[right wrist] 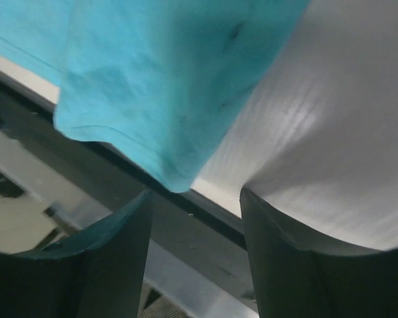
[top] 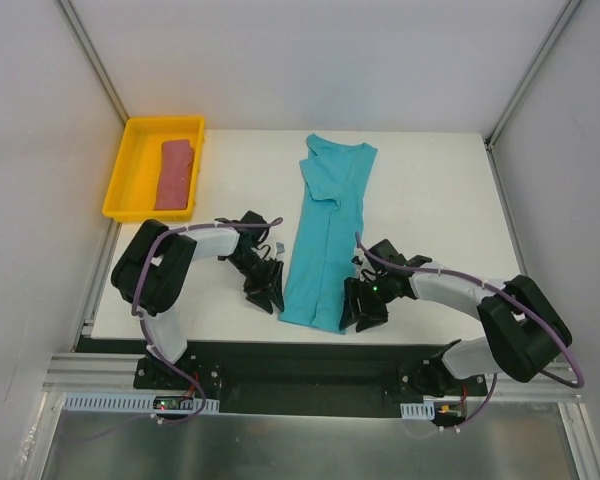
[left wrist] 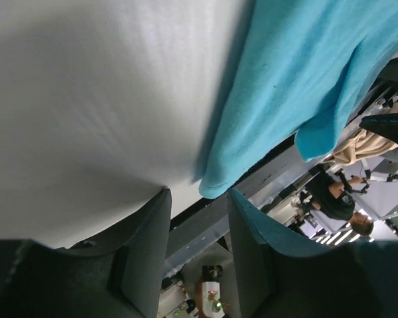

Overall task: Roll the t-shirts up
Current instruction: Roll the T-shirt to the center of the board.

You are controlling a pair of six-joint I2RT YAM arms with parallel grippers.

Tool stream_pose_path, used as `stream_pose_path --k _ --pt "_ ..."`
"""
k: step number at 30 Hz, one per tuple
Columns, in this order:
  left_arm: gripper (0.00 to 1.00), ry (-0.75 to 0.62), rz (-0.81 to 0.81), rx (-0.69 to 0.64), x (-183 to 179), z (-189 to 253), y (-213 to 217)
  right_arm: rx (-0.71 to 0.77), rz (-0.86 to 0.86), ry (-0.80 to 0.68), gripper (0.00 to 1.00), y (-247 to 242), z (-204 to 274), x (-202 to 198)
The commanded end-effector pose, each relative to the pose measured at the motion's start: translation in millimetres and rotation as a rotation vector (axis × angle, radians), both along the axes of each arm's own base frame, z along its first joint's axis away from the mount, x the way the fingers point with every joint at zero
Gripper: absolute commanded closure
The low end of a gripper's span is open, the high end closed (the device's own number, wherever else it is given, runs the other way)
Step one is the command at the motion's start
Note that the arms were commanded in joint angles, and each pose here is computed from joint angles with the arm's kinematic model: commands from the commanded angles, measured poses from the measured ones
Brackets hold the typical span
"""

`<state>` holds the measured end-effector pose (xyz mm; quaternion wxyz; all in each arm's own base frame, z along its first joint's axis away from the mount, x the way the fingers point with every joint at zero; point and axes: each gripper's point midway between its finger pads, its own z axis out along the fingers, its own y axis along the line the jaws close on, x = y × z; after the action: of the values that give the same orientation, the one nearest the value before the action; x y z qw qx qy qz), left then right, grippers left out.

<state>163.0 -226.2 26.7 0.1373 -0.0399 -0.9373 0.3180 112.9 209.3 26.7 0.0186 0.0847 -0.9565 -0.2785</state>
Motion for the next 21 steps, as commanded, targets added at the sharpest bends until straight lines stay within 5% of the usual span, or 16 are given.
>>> stream_pose_path --k 1,10,21 --pt "0.62 0.01 -0.025 -0.013 -5.7 -9.4 -11.4 0.051 -0.076 0.031 0.44 17.5 -7.2 8.5" --pt "0.67 0.049 -0.032 0.024 -11.3 -22.7 -12.2 0.048 -0.069 0.061 0.64 20.3 -19.7 8.8" --pt "0.93 -0.005 -0.06 -0.127 -1.4 12.6 -30.8 0.133 0.032 0.036 0.95 31.7 15.1 10.4"
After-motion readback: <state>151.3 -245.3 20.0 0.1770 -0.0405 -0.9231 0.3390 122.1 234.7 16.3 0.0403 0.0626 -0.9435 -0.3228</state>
